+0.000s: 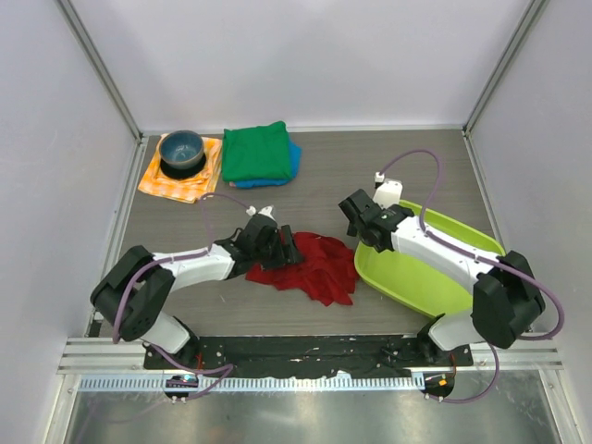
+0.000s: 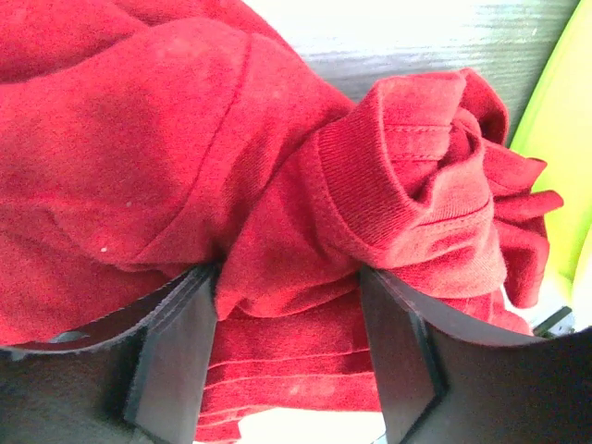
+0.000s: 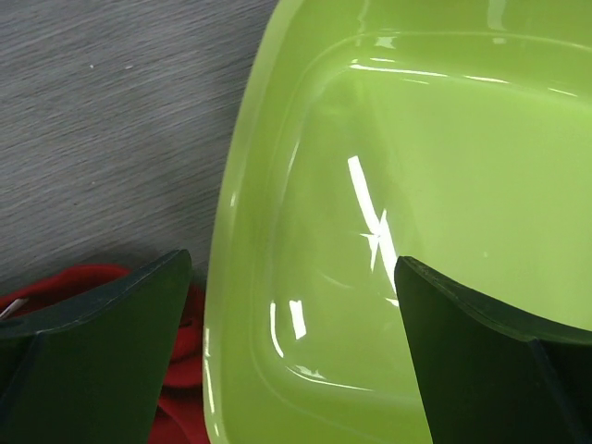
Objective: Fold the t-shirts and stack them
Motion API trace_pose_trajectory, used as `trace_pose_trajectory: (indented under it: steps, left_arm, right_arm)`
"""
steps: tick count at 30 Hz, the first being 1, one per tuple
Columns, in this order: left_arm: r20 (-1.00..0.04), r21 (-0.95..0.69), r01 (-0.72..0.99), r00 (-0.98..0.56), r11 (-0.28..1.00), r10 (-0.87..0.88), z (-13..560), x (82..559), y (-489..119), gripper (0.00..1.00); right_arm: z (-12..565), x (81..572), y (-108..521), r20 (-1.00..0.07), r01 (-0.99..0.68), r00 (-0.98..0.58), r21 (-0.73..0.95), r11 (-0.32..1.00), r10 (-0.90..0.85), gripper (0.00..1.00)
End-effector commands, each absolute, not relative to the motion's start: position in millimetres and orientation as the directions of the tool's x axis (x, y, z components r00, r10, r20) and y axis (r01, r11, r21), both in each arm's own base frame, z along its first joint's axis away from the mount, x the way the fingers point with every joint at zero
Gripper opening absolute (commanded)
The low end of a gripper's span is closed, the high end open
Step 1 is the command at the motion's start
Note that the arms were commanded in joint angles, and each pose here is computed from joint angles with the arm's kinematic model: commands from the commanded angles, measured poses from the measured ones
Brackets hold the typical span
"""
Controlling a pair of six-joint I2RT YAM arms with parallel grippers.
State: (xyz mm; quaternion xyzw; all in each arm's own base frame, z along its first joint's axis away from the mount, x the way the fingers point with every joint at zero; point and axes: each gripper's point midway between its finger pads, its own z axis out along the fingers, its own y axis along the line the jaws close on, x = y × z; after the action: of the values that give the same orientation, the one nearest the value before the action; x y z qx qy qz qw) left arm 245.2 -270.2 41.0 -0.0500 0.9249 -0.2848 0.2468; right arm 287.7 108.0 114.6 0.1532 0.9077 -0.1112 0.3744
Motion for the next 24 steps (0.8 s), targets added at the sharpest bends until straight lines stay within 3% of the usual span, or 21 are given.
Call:
trace_pose_trajectory:
  steps: [1,4,10,12,13,15,16,18,24]
  left_arm:
    - [-0.428,-0.537,0.028,-0.870,0.843,-0.243,21.4,254.1,-275.2,0.51]
    - [-0.399,-0.538,0.009,-0.883,0.843,-0.245,11.2,252.0,-277.6,0.00]
    - [-0.392,-0.527,0.006,-0.889,0.850,-0.236,11.1,251.6,-277.4,0.00]
    - [-0.393,-0.539,0.013,-0.888,0.842,-0.238,18.0,252.1,-279.6,0.00]
    - [-0.386,-0.547,0.012,-0.891,0.837,-0.239,19.9,250.2,-281.1,0.00]
    - [-0.384,-0.568,0.018,-0.890,0.823,-0.245,28.2,249.3,-283.2,0.00]
    - [-0.380,-0.575,0.020,-0.892,0.818,-0.246,31.5,247.7,-283.7,0.00]
    - [-0.388,-0.591,0.029,-0.886,0.806,-0.252,42.1,245.2,-282.7,0.00]
    - [-0.433,-0.572,0.043,-0.864,0.819,-0.258,60.7,239.9,-267.3,0.00]
  right_arm:
    - [114.6,312.7,130.2,-0.730,0.341,-0.646,-0.014,0.940,0.223,0.98]
    - [100.6,319.3,132.2,-0.716,0.342,-0.663,-0.030,0.939,0.219,0.98]
    - [75.3,332.1,112.8,-0.688,0.401,-0.681,-0.066,0.914,0.249,0.95]
    - [71.0,339.0,97.0,-0.685,0.441,-0.676,-0.081,0.894,0.271,0.84]
    - [66.5,343.1,92.5,-0.682,0.451,-0.679,-0.095,0.888,0.272,0.69]
    - [67.0,356.8,83.3,-0.683,0.477,-0.670,-0.096,0.873,0.291,0.49]
    - [59.2,362.7,68.5,-0.673,0.507,-0.675,-0.125,0.853,0.302,0.28]
    - [67.3,379.2,58.5,-0.687,0.533,-0.656,-0.128,0.836,0.313,0.03]
    - [92.8,434.5,1.1,-0.761,0.638,-0.586,-0.220,0.738,0.280,0.01]
